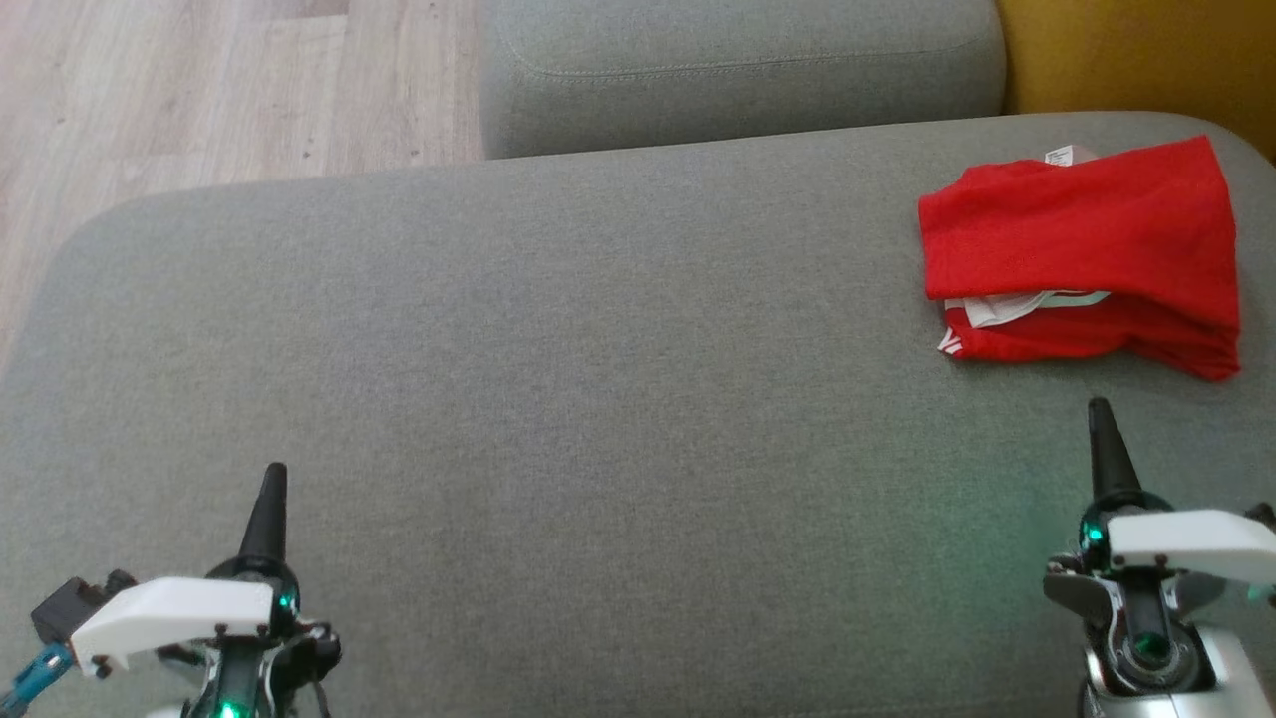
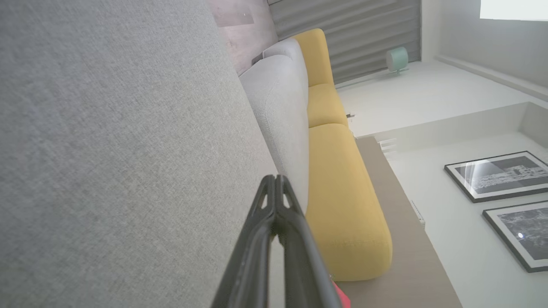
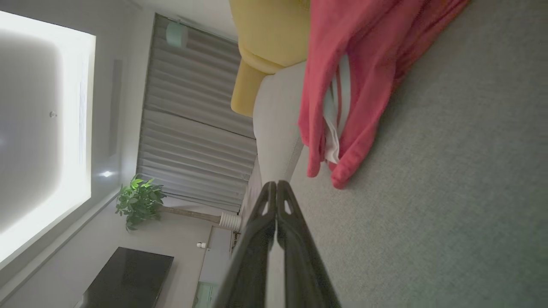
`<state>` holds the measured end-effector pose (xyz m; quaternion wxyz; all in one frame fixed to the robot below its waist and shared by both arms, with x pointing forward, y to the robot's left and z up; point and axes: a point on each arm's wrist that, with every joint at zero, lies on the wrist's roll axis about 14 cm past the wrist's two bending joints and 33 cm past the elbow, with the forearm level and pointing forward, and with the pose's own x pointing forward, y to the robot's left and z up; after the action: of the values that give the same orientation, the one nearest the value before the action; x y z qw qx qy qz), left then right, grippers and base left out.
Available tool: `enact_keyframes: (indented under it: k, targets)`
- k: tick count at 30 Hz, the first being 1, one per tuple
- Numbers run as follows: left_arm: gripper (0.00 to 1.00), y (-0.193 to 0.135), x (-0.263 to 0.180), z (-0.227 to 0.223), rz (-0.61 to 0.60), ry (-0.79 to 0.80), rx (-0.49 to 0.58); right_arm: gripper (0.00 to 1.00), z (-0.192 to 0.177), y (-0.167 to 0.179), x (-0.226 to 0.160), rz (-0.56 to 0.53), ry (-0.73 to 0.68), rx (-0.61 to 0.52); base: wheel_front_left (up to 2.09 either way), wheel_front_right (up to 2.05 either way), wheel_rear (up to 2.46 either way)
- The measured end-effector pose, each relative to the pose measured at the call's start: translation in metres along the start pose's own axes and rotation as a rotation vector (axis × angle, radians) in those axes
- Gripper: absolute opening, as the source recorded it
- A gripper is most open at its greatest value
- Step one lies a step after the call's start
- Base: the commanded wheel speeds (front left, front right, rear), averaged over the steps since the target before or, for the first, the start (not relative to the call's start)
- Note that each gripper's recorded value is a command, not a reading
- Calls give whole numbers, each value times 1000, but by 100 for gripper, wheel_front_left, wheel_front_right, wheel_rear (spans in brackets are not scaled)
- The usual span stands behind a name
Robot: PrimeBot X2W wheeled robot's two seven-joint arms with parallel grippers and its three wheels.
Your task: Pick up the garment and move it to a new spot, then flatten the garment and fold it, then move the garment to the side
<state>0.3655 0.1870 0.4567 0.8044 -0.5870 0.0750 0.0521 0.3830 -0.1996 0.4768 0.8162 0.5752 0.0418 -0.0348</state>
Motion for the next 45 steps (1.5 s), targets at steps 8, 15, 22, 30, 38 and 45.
enact_keyframes:
  k: [8,15,22,30,38,45]
  targets:
    - [0,-2,0,-1,-15,12,-86,0,2,0,-1,3,-4,92,0,0,0]
    - [0,-4,0,0,-26,14,-149,0,6,3,-1,17,-16,162,0,0,0]
    - [0,-12,4,7,-59,4,-232,0,7,7,-1,33,-20,260,0,0,0]
    - [0,-14,3,7,-73,8,-307,0,10,5,-4,38,-27,347,0,0,0]
    - [0,-15,3,7,-75,7,-312,0,10,6,-4,40,-27,348,0,0,0]
    - [0,-15,3,7,-75,7,-312,0,10,6,-4,40,-27,348,0,0,0]
